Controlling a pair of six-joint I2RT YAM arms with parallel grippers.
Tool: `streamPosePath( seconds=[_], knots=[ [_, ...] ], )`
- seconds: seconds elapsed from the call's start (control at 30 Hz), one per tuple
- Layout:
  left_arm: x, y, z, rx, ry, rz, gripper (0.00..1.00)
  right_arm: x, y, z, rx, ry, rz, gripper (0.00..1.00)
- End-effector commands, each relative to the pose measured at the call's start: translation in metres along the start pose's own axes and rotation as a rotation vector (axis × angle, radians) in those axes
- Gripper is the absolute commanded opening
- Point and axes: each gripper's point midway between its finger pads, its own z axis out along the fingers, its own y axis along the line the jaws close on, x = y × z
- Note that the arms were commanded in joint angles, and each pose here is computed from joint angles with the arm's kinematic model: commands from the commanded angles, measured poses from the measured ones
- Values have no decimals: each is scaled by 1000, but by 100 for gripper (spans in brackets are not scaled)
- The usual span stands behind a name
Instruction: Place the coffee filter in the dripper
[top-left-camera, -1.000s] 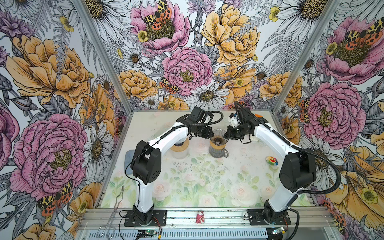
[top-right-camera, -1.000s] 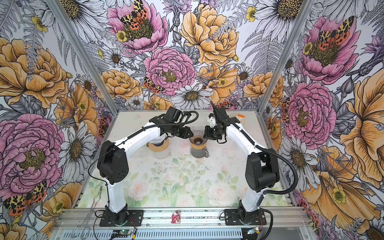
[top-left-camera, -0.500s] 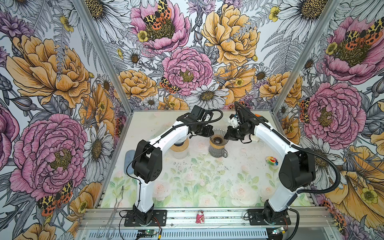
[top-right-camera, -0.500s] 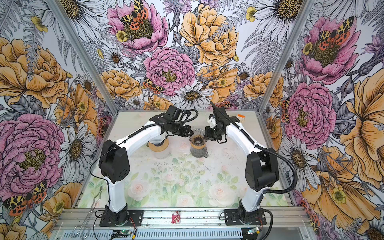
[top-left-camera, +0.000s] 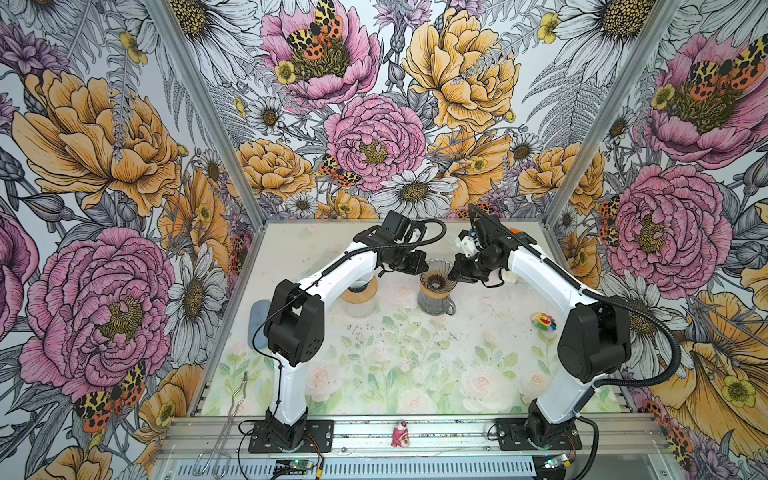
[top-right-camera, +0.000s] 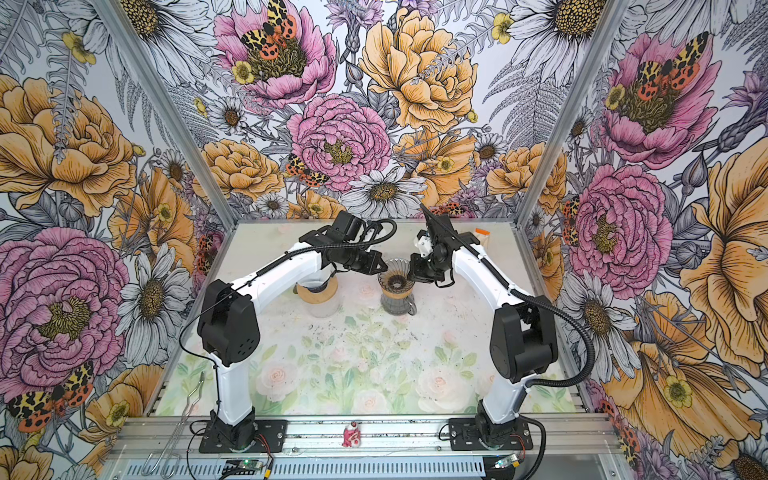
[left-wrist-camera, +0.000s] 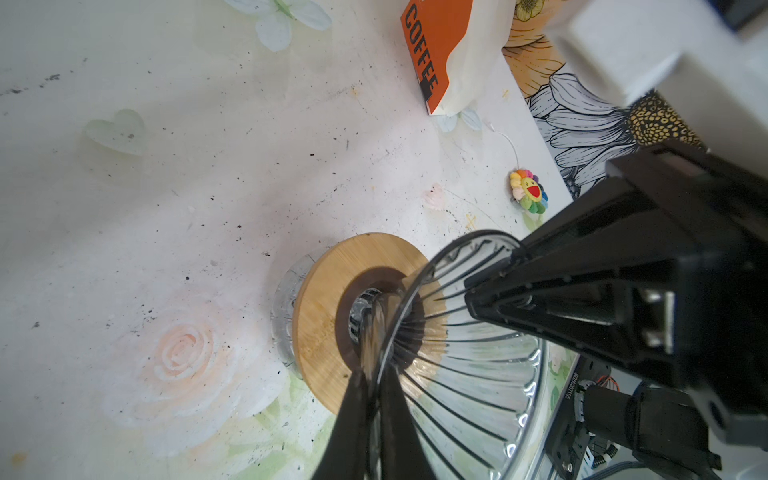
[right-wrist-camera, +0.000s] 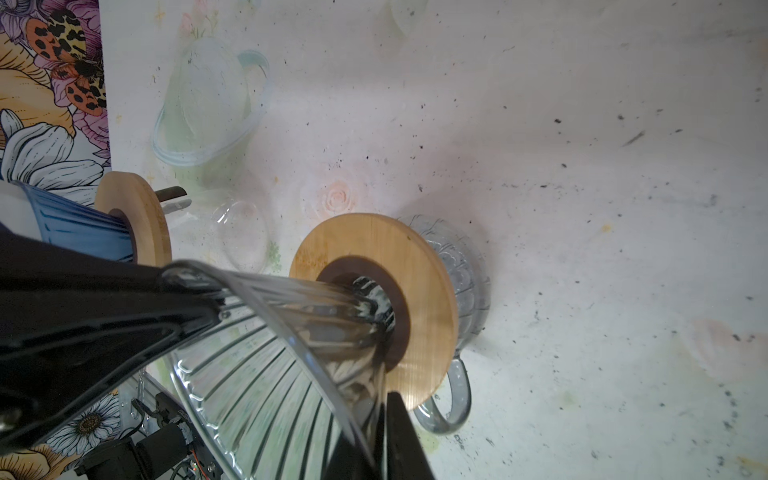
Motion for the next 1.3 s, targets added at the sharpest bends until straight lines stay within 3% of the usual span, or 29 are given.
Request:
streamPosePath(
  seconds=[0.0, 0.2, 0.67, 0.97, 1.27],
  knots=[
    [15, -4, -7, 19, 50, 8, 8, -5, 11, -11, -34, -21, -19, 12],
    [20, -6, -9, 37, 79, 13, 8, 5, 22, -4, -116, 40, 6, 11],
    [12, -2, -2, 42, 99, -3, 9, -21, 10, -20, 16, -63, -37, 26],
    [12, 0, 1, 39, 116, -16, 10, -35, 10, -14, 45, -71, -71, 21],
    [8, 1, 0, 37, 112, -23, 19, -37, 6, -7, 56, -57, -65, 19]
  ],
)
